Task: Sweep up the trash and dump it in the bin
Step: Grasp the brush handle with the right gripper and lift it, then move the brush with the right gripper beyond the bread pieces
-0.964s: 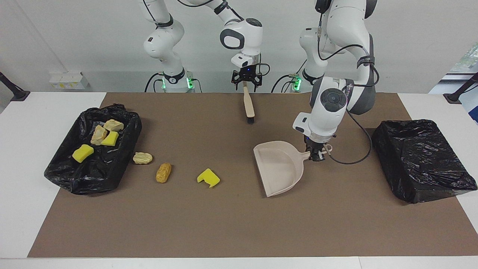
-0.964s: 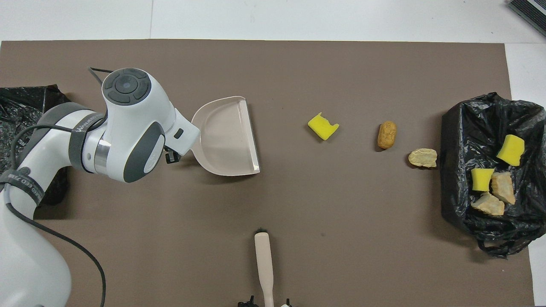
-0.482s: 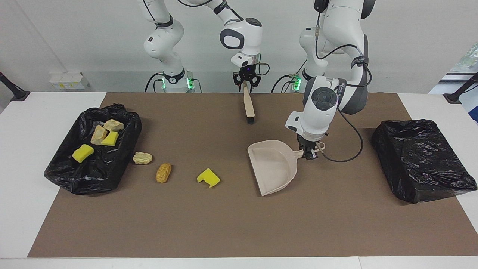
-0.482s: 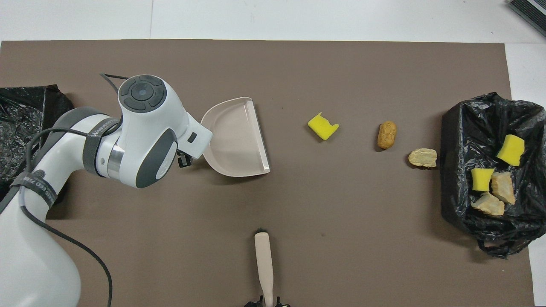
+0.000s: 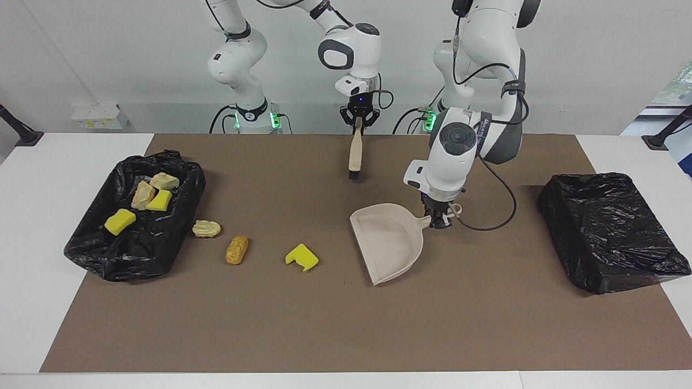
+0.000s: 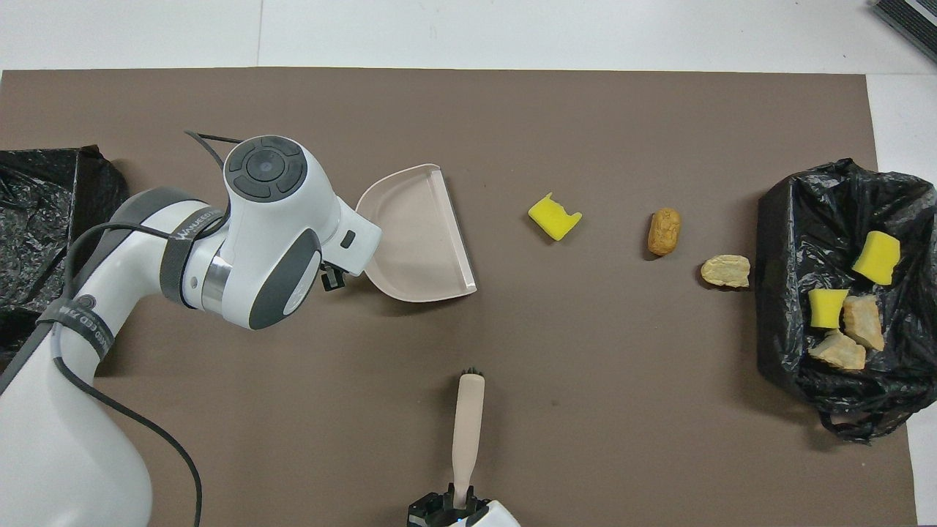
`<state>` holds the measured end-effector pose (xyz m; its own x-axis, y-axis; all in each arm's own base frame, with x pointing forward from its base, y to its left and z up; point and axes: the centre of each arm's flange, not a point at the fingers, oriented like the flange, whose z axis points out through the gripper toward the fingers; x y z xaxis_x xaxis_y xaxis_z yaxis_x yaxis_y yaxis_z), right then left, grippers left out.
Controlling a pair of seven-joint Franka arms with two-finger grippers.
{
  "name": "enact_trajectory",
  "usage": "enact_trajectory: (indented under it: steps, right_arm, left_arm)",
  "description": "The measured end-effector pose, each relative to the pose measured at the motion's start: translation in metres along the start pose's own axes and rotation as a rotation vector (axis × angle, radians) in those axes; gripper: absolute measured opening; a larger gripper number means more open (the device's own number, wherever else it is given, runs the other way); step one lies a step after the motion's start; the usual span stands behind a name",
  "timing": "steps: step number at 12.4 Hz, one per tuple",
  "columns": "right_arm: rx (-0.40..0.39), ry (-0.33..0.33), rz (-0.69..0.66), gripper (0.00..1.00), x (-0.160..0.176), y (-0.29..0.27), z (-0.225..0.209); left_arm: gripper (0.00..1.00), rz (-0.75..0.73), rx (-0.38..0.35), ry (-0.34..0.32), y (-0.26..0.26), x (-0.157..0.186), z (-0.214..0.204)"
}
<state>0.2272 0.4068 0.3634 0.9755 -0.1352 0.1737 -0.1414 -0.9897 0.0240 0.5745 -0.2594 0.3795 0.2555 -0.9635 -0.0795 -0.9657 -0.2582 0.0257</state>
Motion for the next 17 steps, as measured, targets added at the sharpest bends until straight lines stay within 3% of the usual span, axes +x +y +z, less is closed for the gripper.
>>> enact_trajectory:
  steps: [4,9,13,15,17]
  right_arm:
    - [-0.074,-0.009,-0.042,0.26,0.109,0.050,-0.029]
    - [-0.162,-0.061,-0.130,0.26,0.205,0.135,-0.002]
    - [-0.320,-0.079,-0.117,0.26,0.263,0.217,0.024]
    - [-0.404,-0.093,-0.083,0.26,0.279,0.259,0.031]
    - [-0.436,-0.122,-0.072,0.26,0.290,0.301,0.038]
  left_arm:
    - [0.31,-0.017,0.012,0.012,0.004,0.024,-0.001]
    - [0.31,-0.043,0.018,0.015,0.008,0.070,0.010]
    - [0.31,-0.021,0.024,-0.018,0.011,0.086,0.010]
    - [0.31,-0.009,0.040,-0.060,0.016,0.093,0.007]
    - [0.31,-0.005,0.054,-0.104,0.020,0.102,0.007]
